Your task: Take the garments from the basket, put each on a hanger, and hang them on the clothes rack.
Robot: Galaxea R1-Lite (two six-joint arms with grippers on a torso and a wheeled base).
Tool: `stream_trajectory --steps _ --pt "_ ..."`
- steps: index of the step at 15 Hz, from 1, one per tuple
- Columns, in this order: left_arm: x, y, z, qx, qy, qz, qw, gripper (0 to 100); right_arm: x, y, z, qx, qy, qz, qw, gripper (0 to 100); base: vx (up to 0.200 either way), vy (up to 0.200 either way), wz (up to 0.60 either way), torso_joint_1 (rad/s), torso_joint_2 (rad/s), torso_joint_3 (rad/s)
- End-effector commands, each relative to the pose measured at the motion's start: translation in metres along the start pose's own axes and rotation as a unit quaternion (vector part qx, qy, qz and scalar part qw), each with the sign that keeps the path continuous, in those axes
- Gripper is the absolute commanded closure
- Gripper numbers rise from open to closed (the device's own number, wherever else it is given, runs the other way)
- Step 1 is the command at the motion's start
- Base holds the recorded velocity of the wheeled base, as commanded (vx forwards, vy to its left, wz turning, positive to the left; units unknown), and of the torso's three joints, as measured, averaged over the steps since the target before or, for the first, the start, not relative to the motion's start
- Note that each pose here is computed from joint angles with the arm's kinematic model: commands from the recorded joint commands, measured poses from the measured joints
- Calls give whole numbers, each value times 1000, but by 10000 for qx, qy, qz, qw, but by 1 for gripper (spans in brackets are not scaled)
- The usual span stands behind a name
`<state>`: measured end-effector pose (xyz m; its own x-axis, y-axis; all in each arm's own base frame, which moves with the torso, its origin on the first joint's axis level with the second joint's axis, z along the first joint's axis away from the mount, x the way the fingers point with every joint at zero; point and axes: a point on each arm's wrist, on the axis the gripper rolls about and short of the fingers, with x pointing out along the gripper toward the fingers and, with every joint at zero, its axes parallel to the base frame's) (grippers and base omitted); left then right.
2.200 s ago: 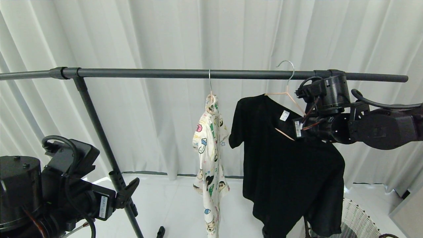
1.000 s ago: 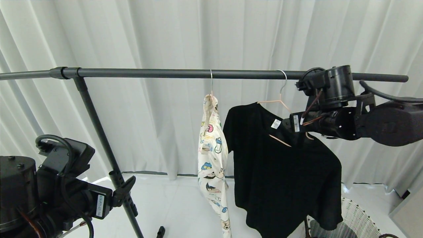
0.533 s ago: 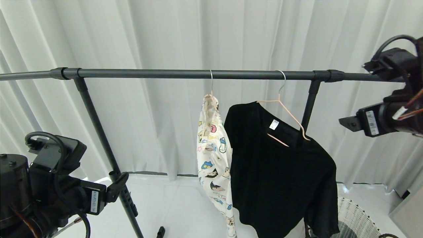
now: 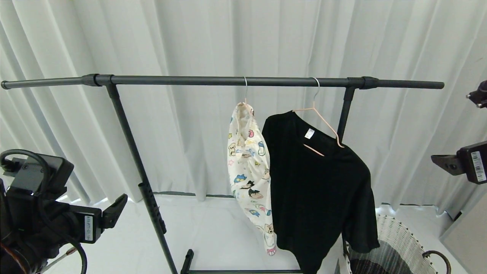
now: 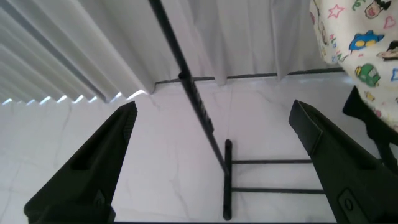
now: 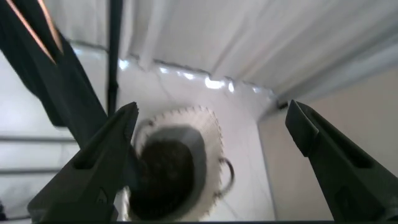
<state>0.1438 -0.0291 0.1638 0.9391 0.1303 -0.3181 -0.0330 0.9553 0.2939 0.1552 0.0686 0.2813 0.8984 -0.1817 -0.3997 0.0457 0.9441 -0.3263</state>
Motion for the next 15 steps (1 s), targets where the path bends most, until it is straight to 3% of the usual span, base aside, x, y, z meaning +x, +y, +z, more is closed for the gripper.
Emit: stream_trajectory --steps 1,3,8,15 --pt "-2 3 -2 -11 -16 70 10000 0 2 -5 -3 -64 68 -129 9999 0 -200 0 0 2 2 2" --pt "-3 3 -2 -16 -21 79 10000 0 2 -9 -8 -160 120 -210 9996 0 -200 0 0 2 2 5" --pt "-3 3 -9 15 112 97 9999 0 -1 -10 -27 -284 274 -211 9990 0 0 0 0 -14 43 24" --pt "-17 5 -42 72 410 177 9990 0 -1 -9 -31 -357 325 -198 9986 0 0 0 0 -191 451 256"
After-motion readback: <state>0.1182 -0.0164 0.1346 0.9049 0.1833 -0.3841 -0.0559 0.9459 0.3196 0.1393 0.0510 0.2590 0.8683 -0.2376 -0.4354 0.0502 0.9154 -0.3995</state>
